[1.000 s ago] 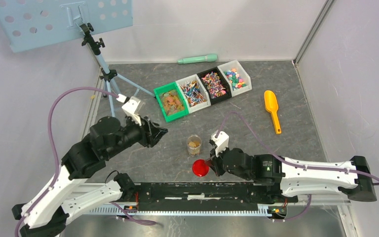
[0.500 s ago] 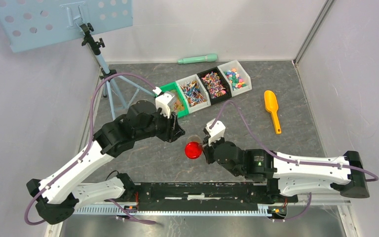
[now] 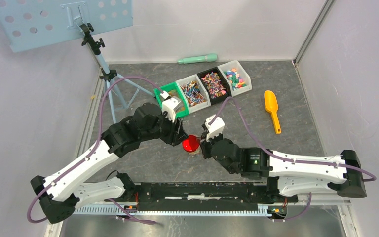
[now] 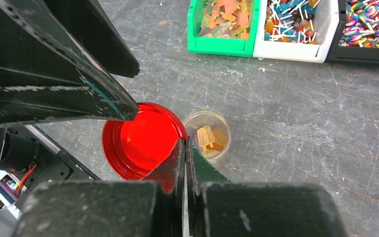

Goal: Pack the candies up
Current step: Pick up the bottle lid at the center of the board.

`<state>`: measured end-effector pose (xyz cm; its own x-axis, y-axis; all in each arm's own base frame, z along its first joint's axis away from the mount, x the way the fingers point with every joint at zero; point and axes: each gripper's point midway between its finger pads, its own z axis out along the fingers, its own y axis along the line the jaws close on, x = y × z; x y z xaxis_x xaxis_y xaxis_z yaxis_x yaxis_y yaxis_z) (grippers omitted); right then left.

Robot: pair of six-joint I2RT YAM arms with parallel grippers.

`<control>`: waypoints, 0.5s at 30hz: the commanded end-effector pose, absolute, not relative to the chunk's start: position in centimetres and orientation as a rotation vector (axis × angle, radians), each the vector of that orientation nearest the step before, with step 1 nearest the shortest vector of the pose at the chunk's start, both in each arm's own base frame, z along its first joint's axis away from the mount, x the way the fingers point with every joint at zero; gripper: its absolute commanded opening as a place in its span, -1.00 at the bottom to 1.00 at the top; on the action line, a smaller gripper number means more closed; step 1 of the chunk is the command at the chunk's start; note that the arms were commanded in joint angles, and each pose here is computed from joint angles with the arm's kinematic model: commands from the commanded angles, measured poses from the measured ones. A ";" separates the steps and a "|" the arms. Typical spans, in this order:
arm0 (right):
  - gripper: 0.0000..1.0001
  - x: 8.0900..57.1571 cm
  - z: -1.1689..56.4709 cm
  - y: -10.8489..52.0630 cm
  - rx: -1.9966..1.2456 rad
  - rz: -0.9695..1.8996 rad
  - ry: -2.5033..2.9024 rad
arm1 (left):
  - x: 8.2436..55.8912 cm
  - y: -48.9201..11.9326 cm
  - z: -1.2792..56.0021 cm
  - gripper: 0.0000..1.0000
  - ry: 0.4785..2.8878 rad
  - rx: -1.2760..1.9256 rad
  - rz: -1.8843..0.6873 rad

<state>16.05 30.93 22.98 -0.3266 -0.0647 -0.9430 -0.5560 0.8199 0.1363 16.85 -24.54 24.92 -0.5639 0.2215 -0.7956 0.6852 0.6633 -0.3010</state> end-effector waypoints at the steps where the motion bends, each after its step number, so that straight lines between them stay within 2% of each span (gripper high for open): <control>1: -1.00 16.9 25.5 31.4 -0.386 0.565 1.805 | 17.0 -25.3 25.0 0.07 2.080 0.795 -0.782; 8: -1.00 17.3 25.2 31.3 -0.390 0.535 1.803 | 17.4 -25.0 23.8 -0.16 2.125 0.799 -0.731; 14: -1.00 17.3 25.3 32.1 -0.409 0.564 1.798 | 17.4 -25.0 23.3 -0.94 2.158 0.795 -0.720; 15: -1.00 17.3 25.4 32.2 -0.409 0.572 1.795 | 17.3 -25.1 23.1 -0.95 2.166 0.801 -0.723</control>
<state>16.82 31.21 23.04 -0.3138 -0.0517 -0.9481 -0.5391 0.8317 0.1331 17.05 -24.86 22.76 -0.5836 0.2968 -0.7559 0.6945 0.6648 -0.2751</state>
